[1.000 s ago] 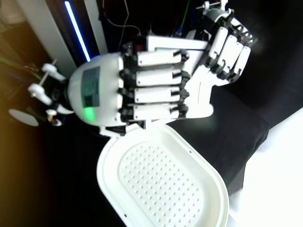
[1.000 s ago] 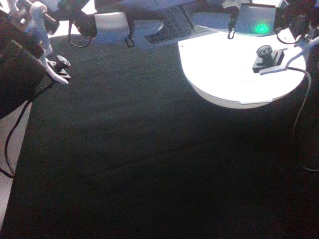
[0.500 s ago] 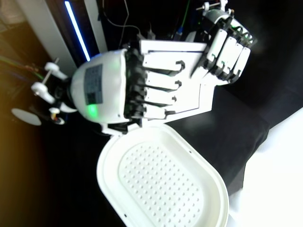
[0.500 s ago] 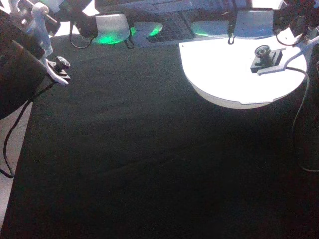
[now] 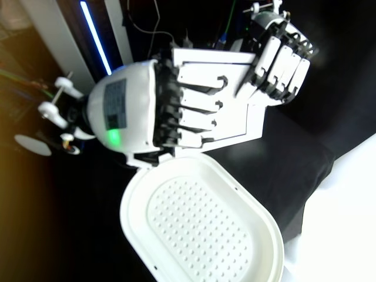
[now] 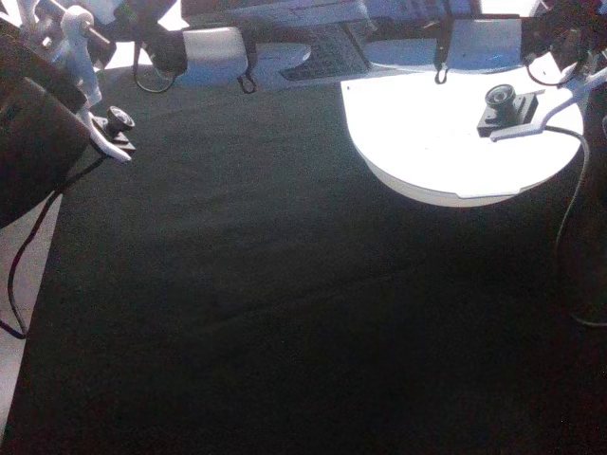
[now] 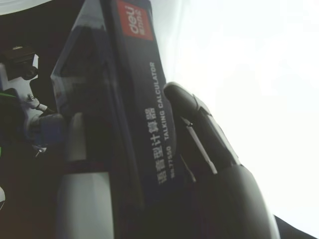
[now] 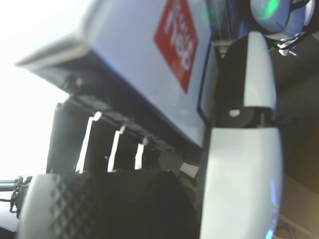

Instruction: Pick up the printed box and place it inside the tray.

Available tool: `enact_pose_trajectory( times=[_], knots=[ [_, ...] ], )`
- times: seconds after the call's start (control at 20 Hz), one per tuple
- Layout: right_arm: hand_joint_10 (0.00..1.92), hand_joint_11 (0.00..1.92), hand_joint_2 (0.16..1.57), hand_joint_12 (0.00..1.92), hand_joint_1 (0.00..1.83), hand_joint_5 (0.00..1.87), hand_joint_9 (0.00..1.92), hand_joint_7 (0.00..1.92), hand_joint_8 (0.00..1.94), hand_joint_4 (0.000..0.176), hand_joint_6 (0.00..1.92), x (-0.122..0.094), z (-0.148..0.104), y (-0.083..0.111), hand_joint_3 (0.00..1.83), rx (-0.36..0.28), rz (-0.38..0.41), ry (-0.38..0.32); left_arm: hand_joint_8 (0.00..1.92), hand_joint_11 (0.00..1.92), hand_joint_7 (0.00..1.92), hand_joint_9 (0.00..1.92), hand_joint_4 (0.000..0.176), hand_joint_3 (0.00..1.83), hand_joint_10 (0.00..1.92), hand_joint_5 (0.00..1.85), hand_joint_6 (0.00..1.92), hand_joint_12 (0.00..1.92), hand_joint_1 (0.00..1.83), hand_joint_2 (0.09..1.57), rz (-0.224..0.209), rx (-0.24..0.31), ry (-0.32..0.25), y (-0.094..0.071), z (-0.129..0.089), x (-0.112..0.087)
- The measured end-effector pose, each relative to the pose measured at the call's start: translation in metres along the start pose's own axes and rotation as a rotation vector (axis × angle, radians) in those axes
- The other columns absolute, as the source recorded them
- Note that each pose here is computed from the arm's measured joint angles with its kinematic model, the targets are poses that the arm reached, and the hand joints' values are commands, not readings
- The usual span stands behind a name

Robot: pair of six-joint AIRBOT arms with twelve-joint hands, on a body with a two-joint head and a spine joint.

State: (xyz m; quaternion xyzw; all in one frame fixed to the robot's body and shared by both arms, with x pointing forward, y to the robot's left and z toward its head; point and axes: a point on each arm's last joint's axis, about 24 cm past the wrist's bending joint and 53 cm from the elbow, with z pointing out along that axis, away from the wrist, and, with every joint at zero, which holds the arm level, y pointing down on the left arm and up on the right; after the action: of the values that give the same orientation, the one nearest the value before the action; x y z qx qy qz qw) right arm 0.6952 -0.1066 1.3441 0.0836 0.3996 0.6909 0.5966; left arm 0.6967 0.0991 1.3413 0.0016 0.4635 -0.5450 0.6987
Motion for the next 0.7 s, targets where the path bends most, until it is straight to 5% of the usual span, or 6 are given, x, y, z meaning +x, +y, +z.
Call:
enact_pose_trajectory(
  times=[0.05,0.15,0.25,0.3,0.4,0.7],
  knots=[
    [1.87,1.18,1.10,1.92,1.17,0.98,1.11,0.96,1.71,0.000,1.02,-0.003,0.000,0.000,0.02,0.002,0.003,-0.011,0.16,0.26,0.73,0.63,0.000,0.01,0.37,0.52,0.57,1.23,0.44,1.29,-0.005,-0.001,0.001,0.000,0.000,0.000],
    [1.82,1.07,1.08,1.92,1.19,1.01,1.04,0.96,1.63,0.000,0.96,-0.008,-0.001,0.003,0.04,-0.012,-0.002,-0.020,0.01,0.01,0.36,0.32,0.000,0.00,0.08,0.29,0.06,0.92,0.02,1.22,0.009,0.006,0.017,-0.002,0.000,0.005],
    [1.90,1.09,1.08,1.92,1.19,1.03,1.06,0.99,1.82,0.000,0.95,-0.013,-0.001,0.004,0.02,-0.014,-0.005,-0.030,0.01,0.00,0.25,0.24,0.000,0.00,0.03,0.24,0.01,0.72,0.00,1.19,0.009,-0.007,0.035,0.002,-0.002,0.010],
    [1.92,1.17,1.04,1.92,1.20,1.12,1.16,1.08,1.94,0.000,0.76,-0.014,-0.001,0.004,0.00,-0.012,-0.001,-0.034,0.00,0.00,0.12,0.07,0.072,0.00,0.01,0.15,0.00,0.21,0.00,1.11,0.011,-0.003,0.035,0.001,-0.002,0.010],
    [1.92,1.09,1.03,1.92,1.20,1.16,1.09,1.03,1.94,0.000,0.72,-0.013,-0.001,0.004,0.00,-0.015,-0.004,-0.028,0.00,0.00,0.12,0.06,0.098,0.00,0.00,0.14,0.00,0.16,0.00,1.07,0.007,0.001,0.030,0.000,-0.002,0.009],
    [1.92,1.11,1.02,1.92,1.21,1.19,1.07,1.01,1.92,0.000,0.65,-0.017,-0.003,0.005,0.00,-0.009,-0.032,-0.013,0.00,0.01,0.03,0.01,0.065,0.00,0.00,0.08,0.00,0.00,0.00,1.08,0.010,0.006,0.014,0.000,-0.003,0.001]
  ],
)
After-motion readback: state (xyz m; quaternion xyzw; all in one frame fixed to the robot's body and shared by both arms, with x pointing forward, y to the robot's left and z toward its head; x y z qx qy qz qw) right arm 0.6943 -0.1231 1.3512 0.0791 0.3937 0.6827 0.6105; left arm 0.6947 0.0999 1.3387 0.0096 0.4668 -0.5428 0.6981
